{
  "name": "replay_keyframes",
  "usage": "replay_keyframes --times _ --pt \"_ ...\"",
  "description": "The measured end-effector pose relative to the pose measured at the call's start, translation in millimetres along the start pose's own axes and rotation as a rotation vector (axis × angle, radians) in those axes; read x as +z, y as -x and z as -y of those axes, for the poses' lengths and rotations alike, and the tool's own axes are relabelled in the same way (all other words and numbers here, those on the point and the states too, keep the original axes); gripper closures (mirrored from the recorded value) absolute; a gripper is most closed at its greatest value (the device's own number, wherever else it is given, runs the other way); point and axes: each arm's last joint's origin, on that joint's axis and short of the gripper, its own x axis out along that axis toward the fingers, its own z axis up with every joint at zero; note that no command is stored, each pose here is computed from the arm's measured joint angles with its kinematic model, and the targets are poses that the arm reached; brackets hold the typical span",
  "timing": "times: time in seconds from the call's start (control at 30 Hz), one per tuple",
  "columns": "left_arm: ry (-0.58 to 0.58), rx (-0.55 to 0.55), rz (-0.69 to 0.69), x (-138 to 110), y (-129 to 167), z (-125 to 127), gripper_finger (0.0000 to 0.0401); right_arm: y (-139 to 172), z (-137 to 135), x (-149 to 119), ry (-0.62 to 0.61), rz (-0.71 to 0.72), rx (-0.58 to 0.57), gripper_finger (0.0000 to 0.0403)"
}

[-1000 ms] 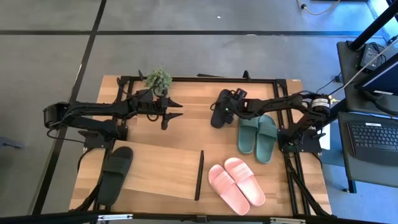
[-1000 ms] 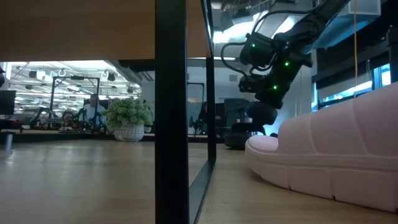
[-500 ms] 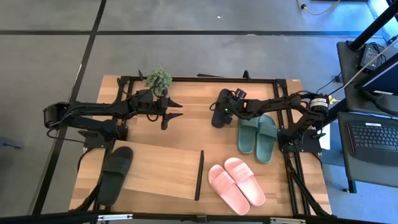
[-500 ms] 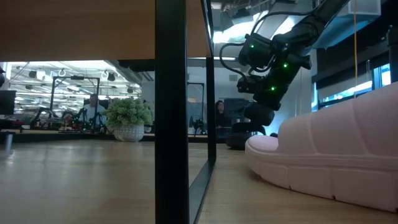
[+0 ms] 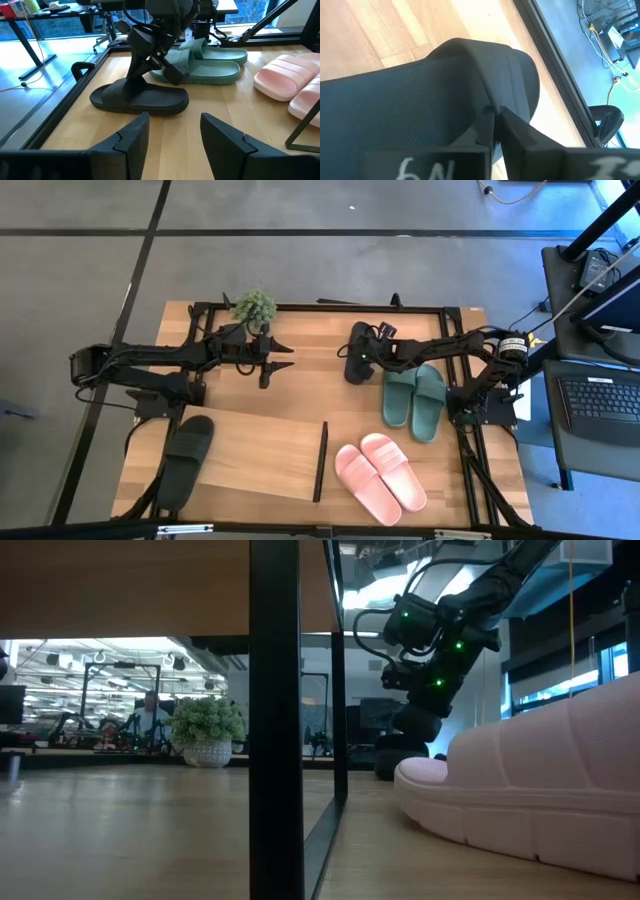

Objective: Pick and place slides into the shelf
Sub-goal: Put the black slipper on the shelf

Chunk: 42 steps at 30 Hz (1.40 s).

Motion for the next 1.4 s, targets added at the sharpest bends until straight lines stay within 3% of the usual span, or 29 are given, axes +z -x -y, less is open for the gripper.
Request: replay_keyframes --times 0.2,0.4,0.47,0.6,0.77,0.93,1.17,1.4 --pt "0.001 0.0 0.0 0.0 0.0 0.0 0.0232 3.0 -3.9 0.2 0.079 0.005 -0.001 0.0391" --pt "0.008 0.0 0.0 0.0 0.0 0.0 0.0232 21.8 -9.4 17.6 0.225 0.008 -0.107 0.0391" --pt "0.07 0.0 0.002 0.2 0.0 0.0 0.0232 31.1 -11.3 27.4 0.274 0.017 -0.116 0.0391" --pt "0.311 0.0 0.013 4.2 -0.3 -0.7 0.0232 54.5 -17.4 46.4 0.394 0.044 -0.159 0.0391" --pt "0.436 -0.058 0.048 24.2 0.3 -8.6 0.0232 86.5 -28.2 64.8 0.6 0.093 -0.29 0.0391" --pt "0.537 -0.217 0.005 57.6 5.9 -20.8 0.0243 113.6 -41.6 76.2 0.784 0.16 -0.292 0.0391" --pt "0.632 -0.185 -0.103 102.3 20.9 -35.6 0.0272 147.7 -54.2 88.9 0.936 0.245 -0.318 0.0391" --pt "0.714 -0.19 -0.134 122.3 17.9 -41.4 0.0293 178.2 -61.6 100.9 0.996 0.343 -0.319 0.0391"
